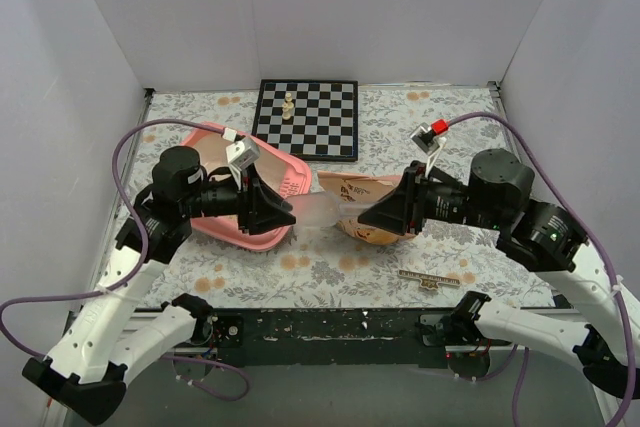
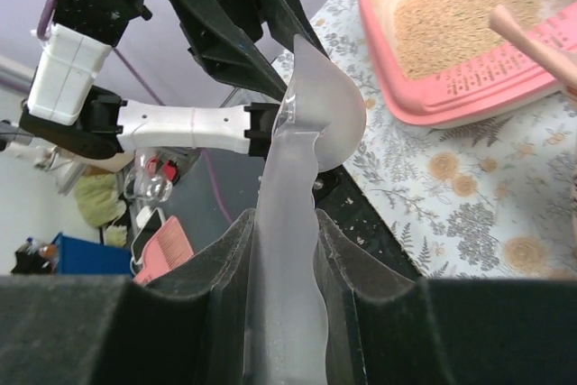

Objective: Fill the litter box with clean litter

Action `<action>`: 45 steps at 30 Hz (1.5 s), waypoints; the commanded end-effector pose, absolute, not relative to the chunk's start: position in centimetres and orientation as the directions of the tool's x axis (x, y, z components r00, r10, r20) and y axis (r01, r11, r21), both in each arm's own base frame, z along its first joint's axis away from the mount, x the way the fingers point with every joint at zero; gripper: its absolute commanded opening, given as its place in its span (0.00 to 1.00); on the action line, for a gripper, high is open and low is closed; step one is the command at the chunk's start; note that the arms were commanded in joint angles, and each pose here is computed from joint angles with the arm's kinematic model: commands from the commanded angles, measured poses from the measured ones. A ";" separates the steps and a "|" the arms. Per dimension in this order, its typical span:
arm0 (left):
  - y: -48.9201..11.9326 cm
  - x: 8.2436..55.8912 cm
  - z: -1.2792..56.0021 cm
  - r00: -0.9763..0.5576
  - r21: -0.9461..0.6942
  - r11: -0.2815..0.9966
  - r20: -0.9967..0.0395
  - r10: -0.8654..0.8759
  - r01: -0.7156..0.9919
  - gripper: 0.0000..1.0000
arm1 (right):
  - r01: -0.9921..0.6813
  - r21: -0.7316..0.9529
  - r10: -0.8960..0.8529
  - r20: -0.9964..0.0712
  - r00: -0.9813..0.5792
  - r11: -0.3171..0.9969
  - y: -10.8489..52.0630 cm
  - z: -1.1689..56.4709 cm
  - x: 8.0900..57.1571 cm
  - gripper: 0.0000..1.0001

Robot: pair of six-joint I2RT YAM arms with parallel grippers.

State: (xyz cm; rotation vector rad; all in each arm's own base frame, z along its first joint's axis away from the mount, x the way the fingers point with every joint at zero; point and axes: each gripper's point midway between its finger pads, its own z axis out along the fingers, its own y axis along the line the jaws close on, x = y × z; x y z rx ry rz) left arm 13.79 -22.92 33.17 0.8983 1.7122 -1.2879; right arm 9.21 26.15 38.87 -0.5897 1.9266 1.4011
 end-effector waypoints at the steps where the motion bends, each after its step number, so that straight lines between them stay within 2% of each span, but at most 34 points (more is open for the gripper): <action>1: -22.8 14.6 35.2 -0.382 -0.356 0.257 -0.923 0.056 0.899 0.39 | -0.708 0.569 0.149 -0.812 -0.565 0.418 23.3 41.9 10.7 0.01; 8: -24.2 17.6 37.4 -0.305 -0.286 0.249 -0.951 0.042 0.925 0.43 | -0.647 0.515 0.182 -0.840 -0.511 0.563 18.7 42.3 10.9 0.01; 15: -27.9 21.1 36.1 -0.308 -0.291 0.164 -0.947 0.091 0.943 0.40 | -0.522 0.494 0.236 -0.843 -0.483 0.695 13.8 42.3 11.0 0.01; 17: -29.7 21.8 35.1 -0.291 -0.269 0.163 -0.948 0.127 0.949 0.43 | -0.477 0.496 0.251 -0.836 -0.489 0.725 12.5 42.0 11.0 0.01; 23: -34.7 23.4 29.9 -0.215 -0.168 0.175 -0.928 0.304 0.970 0.45 | -0.421 0.512 0.264 -0.813 -0.518 0.749 10.7 40.7 10.0 0.01; 27: -36.3 23.9 28.6 -0.084 -0.021 0.177 -0.931 0.356 0.984 0.51 | -0.408 0.522 0.277 -0.806 -0.523 0.749 9.7 40.4 9.3 0.01; 33: -36.7 25.7 28.3 0.054 0.163 0.233 -0.910 0.412 0.959 0.52 | -0.387 0.519 0.275 -0.801 -0.532 0.762 8.7 39.9 8.8 0.01; 40: -37.5 24.3 31.7 0.192 0.320 0.234 -0.874 0.446 0.918 0.52 | -0.391 0.525 0.273 -0.796 -0.541 0.756 8.4 39.4 8.2 0.01; 45: -38.0 21.7 35.4 0.214 0.331 0.206 -0.872 0.441 0.921 0.52 | -0.410 0.527 0.265 -0.796 -0.544 0.744 8.7 39.3 8.0 0.01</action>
